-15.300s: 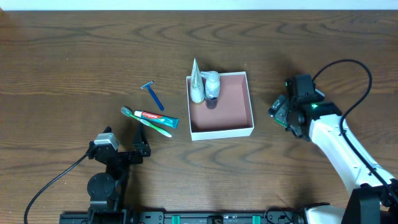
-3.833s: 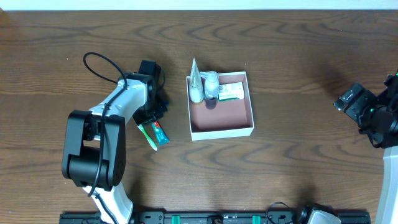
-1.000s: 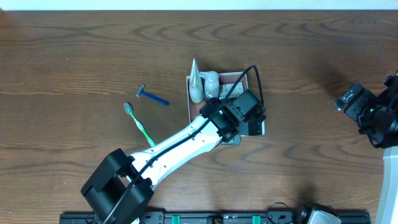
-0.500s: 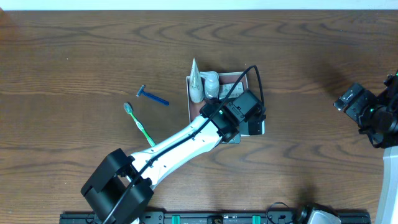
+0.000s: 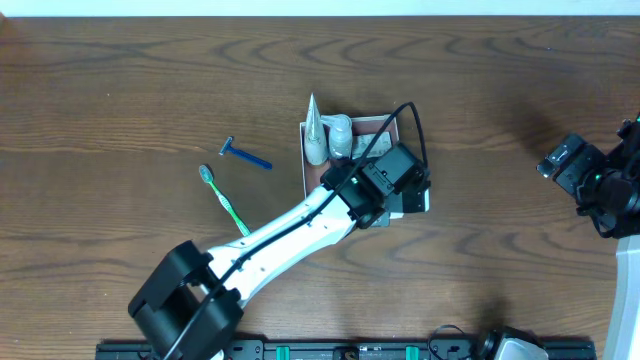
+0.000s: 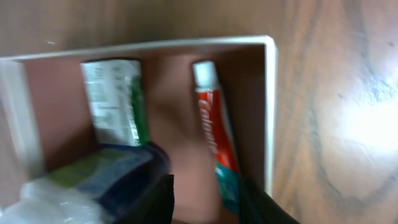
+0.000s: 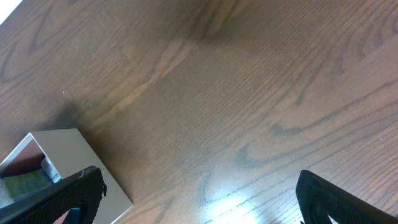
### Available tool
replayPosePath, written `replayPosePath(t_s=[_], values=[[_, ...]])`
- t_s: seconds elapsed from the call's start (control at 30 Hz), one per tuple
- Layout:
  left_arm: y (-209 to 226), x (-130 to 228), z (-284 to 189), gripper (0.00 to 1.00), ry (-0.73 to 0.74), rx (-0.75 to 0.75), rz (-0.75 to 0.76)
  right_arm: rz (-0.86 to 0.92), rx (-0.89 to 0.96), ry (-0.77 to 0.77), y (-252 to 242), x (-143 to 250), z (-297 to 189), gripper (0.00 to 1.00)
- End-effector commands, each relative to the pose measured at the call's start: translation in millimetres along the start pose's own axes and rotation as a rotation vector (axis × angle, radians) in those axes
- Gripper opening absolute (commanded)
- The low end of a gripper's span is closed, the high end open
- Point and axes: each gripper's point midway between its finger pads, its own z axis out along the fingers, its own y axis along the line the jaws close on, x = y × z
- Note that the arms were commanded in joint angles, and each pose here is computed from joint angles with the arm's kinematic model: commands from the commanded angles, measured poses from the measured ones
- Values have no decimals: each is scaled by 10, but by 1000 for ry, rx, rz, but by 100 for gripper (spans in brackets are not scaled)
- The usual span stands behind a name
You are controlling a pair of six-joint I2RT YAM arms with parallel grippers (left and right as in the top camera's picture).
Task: Pack container
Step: 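Release the toothpaste and move the left gripper to the toothbrush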
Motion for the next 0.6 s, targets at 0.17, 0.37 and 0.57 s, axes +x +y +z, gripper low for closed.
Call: replayPosePath(t_s=[0.17,0.37,0.57], values=[[457,-307,-1221,50,-300,-207,-274,13,-3,-18,-12,-43,-48,99],[638,91,-2207,61,-466,-318,-692,13,-3,-18,-12,-43,-48,99],[850,1216,-2564,74,-323,-610,-1199,13,-2,-19,-12,-43,-48,99]])
